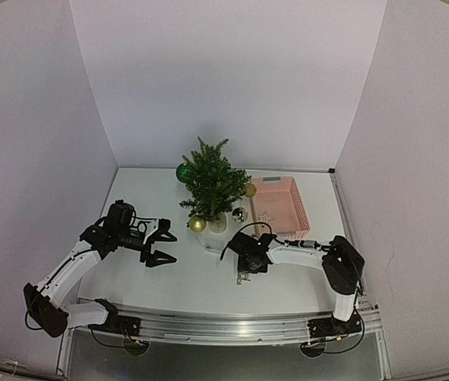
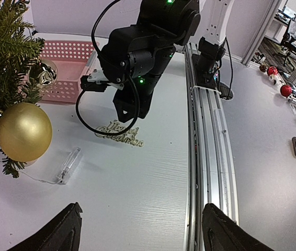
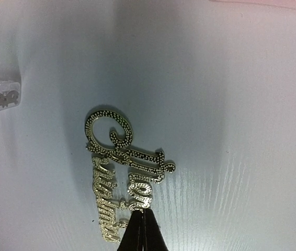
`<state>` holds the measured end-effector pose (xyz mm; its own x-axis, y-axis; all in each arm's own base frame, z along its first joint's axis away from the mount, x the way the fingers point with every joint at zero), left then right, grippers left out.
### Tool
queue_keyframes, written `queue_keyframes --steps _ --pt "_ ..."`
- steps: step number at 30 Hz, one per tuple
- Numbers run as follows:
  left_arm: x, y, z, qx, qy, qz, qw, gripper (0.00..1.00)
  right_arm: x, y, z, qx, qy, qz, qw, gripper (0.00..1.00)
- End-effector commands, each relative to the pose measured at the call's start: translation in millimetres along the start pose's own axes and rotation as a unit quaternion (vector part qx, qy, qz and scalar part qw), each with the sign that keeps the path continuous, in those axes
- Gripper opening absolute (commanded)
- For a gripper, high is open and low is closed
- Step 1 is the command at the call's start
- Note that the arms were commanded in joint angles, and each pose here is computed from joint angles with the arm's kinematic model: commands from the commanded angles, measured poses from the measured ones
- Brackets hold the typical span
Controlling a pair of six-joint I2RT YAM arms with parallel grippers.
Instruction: Decorate the small christmas tree
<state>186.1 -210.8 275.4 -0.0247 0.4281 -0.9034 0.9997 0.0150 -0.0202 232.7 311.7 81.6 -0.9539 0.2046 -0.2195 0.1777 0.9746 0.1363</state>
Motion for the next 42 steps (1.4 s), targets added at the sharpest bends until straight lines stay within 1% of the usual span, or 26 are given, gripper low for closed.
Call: queue_keyframes --steps 1,3,6,10,13,16,20,26,29,32,37,39,42 --pt "-7 -2 -3 -0.002 -0.014 0.014 1.000 0.79 7 0 -9 -0.016 0.024 0.000 1.000 0.16" --pt "-6 -2 -3 -0.002 -0.014 0.014 1.000 0.79 12 0 -7 -0.021 0.039 -0.025 0.999 0.21" --pt "-6 -3 -3 -0.003 -0.014 0.016 1.000 0.79 18 5 -11 -0.041 0.059 -0.109 0.991 0.26" --pt "-7 -3 -4 -0.003 -0.012 0.019 1.000 0.79 22 3 -15 -0.063 0.070 -0.249 0.964 0.31" --pt "-7 -3 -4 -0.006 -0.011 0.019 1.000 0.79 24 -3 -10 -0.068 0.087 -0.309 0.945 0.35" --pt "-7 -3 -5 -0.009 -0.010 0.017 1.000 0.79 25 -8 -4 -0.066 0.106 -0.340 0.932 0.36" --pt "-7 -4 -6 -0.015 -0.009 0.016 1.000 0.80 25 -13 5 -0.049 0.119 -0.360 0.924 0.37" --pt "-7 -3 -6 -0.016 -0.009 0.017 1.000 0.79 32 -11 26 -0.027 0.158 -0.368 0.916 0.34" --pt "-7 -2 -6 -0.018 -0.006 0.021 1.000 0.79 33 -9 27 -0.016 0.146 -0.384 0.912 0.32" --pt "-6 -2 -6 -0.017 -0.005 0.022 1.000 0.80 27 -16 32 0.024 0.132 -0.392 0.910 0.22" --pt "-6 -1 -5 -0.018 -0.004 0.022 1.000 0.80 32 -21 37 0.045 0.140 -0.394 0.907 0.04" --pt "-6 -1 -6 -0.019 -0.004 0.022 1.000 0.80 36 -19 37 0.041 0.145 -0.395 0.906 0.00" --pt "-6 -1 -5 -0.019 -0.004 0.022 1.000 0.80 39 -14 32 0.032 0.144 -0.394 0.907 0.00"
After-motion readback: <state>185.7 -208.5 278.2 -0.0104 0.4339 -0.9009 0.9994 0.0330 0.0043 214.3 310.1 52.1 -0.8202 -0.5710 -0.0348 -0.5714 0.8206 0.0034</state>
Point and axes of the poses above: each gripper's point midway between its finger pads, its own z axis out along the fingers, its own y axis along the line the jaws close on, x = y × z, the point moved 5 cm from there along -z, back along the fingers, and after that the axes turned 7 degrees about z, right-handed, at the moved point
